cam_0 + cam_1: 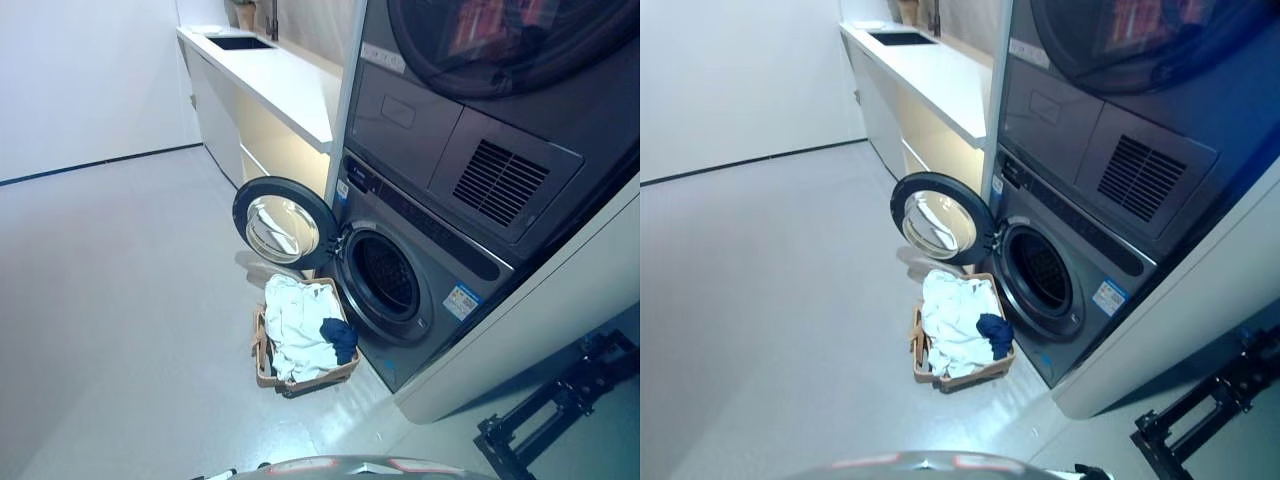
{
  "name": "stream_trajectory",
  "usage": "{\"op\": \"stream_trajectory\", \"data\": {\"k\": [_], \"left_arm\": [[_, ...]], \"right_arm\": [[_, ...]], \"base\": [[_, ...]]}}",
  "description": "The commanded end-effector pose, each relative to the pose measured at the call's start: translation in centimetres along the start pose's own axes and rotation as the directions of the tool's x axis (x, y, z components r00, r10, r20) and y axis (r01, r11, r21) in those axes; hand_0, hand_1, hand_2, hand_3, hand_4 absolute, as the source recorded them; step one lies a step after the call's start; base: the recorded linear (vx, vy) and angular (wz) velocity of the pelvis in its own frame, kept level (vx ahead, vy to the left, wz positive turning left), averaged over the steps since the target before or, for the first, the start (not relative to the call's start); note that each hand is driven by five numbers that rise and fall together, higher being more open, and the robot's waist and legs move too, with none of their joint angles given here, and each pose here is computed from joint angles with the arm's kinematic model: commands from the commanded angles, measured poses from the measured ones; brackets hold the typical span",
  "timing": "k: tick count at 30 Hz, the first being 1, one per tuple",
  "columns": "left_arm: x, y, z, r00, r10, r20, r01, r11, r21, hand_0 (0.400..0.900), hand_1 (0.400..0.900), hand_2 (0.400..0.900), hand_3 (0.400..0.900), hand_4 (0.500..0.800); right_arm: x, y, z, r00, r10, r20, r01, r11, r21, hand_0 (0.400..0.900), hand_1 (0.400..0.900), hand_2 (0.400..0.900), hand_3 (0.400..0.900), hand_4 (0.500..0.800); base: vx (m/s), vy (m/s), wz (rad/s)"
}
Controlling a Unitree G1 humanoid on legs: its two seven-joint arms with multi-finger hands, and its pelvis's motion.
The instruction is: Put the clothes in the basket into the washing machine.
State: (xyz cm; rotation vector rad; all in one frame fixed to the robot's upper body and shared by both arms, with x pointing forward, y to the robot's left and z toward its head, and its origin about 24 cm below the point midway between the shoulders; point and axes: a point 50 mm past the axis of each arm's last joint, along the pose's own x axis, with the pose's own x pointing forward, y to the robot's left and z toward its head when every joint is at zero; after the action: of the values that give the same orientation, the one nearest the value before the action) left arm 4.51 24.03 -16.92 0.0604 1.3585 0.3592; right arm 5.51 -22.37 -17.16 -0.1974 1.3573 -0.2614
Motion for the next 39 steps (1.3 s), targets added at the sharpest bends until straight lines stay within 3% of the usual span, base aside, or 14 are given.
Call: {"op": "stream_trajectory", "data": {"k": [1, 16, 24, 31, 39], "left_arm": [[-0.1, -2.4, 3.9, 0.993, -0.033, 0.113, 0.035, 0.999, -0.018, 0.900, 0.900, 0.900, 0.900, 0.800], [-0.2, -3.6, 4.5, 0.989, -0.050, 0.138, 0.064, 0.993, -0.095, 0.900, 0.900, 0.900, 0.900, 0.800], [-0.3, -4.1, 3.7, 0.991, -0.049, 0.125, 0.062, 0.992, -0.105, 0.900, 0.900, 0.900, 0.900, 0.800], [-0.1, -2.8, 2.4, 0.997, -0.012, 0.074, 0.020, 0.994, -0.106, 0.900, 0.900, 0.900, 0.900, 0.800], [-0.4, -0.4, 8.9, 0.964, 0.039, 0.262, -0.022, 0.998, -0.066, 0.900, 0.900, 0.900, 0.900, 0.800]], "right_arm": [[0.2, -3.5, 6.1, 0.981, -0.104, 0.162, 0.100, 0.994, 0.032, 0.900, 0.900, 0.900, 0.900, 0.800], [-0.1, -6.5, 8.1, 0.955, -0.205, 0.216, 0.193, 0.978, 0.076, 0.900, 0.900, 0.900, 0.900, 0.800], [-0.2, -6.4, 9.0, 0.947, -0.207, 0.245, 0.198, 0.978, 0.061, 0.900, 0.900, 0.900, 0.900, 0.800], [0.0, -4.6, 8.2, 0.963, -0.166, 0.213, 0.153, 0.985, 0.078, 0.900, 0.900, 0.900, 0.900, 0.800], [-0.7, -2.7, 11.5, 0.936, -0.115, 0.332, 0.068, 0.987, 0.149, 0.900, 0.900, 0.900, 0.900, 0.800]], "base": [[-0.027, -0.213, -0.05], [0.012, -0.150, 0.07], [0.222, 0.108, -0.06], [0.414, 0.287, -0.33], [0.267, 0.325, -0.08]]}}
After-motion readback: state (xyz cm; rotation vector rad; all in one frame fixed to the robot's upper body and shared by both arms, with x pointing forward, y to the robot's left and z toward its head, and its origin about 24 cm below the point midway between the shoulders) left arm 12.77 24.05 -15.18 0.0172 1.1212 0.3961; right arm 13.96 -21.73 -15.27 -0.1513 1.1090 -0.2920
